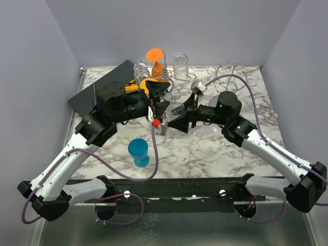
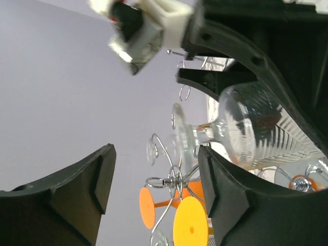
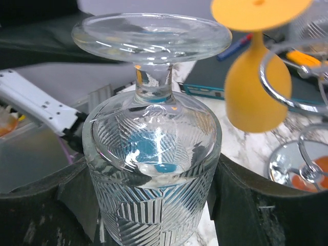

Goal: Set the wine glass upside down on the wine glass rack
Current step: Turn the wine glass upside down at the wine rack.

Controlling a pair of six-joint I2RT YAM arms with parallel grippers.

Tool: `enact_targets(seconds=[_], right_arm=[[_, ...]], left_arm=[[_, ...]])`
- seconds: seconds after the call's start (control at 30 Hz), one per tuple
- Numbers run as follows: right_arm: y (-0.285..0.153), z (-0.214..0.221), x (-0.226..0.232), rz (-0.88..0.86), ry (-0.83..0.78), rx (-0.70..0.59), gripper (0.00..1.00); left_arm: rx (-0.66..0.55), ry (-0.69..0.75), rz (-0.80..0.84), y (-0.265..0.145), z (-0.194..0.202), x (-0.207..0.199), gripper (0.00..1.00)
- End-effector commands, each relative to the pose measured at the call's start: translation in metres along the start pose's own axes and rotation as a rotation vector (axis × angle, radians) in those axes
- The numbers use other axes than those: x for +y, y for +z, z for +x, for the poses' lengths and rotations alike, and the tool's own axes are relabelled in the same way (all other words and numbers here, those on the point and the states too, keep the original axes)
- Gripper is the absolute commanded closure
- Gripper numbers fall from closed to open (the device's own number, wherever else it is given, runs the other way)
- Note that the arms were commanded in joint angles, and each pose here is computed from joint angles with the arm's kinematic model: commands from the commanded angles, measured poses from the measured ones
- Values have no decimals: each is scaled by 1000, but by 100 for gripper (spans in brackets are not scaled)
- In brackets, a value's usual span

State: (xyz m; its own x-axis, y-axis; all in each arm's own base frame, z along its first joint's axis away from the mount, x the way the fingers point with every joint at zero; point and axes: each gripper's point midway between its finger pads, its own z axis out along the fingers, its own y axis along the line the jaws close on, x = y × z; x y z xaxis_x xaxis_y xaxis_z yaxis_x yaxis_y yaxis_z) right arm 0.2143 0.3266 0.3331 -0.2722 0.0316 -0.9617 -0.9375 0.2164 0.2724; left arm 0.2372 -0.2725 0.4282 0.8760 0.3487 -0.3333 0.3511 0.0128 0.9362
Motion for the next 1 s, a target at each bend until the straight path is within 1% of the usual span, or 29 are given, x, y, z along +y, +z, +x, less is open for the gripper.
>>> enact_targets(seconds=[0.0, 0.1, 0.23, 0.4, 0.53, 0.67, 0.77, 0.83, 0.97], right_arm=[[-8, -13, -20, 127, -90, -122, 51], [-11, -8, -30, 176, -114, -112, 52], [-12, -4, -43, 235, -139, -95, 53], [-11, -4, -59, 298, -168, -90, 53], [-9, -6, -70, 331, -175, -77, 53], [-6, -5, -80, 341, -168, -65, 53], [-6, -3, -87, 342, -160, -44, 55], [-6, -5, -88, 346, -163, -47, 57], [-7, -5, -91, 350, -163, -51, 57]], left_arm=[[-25, -55, -72, -12, -16, 17, 21], [24, -139, -89, -18, -8, 13, 8], [92, -240, -88, -32, -1, -2, 3], [177, -368, -98, -53, 5, -15, 2], [252, -395, -108, -66, 13, -17, 1], [339, -447, -176, -78, 19, 8, 1], [446, -457, -186, -89, 30, 20, 1], [496, -465, -206, -96, 35, 27, 1], [491, -460, -207, -102, 32, 24, 1]])
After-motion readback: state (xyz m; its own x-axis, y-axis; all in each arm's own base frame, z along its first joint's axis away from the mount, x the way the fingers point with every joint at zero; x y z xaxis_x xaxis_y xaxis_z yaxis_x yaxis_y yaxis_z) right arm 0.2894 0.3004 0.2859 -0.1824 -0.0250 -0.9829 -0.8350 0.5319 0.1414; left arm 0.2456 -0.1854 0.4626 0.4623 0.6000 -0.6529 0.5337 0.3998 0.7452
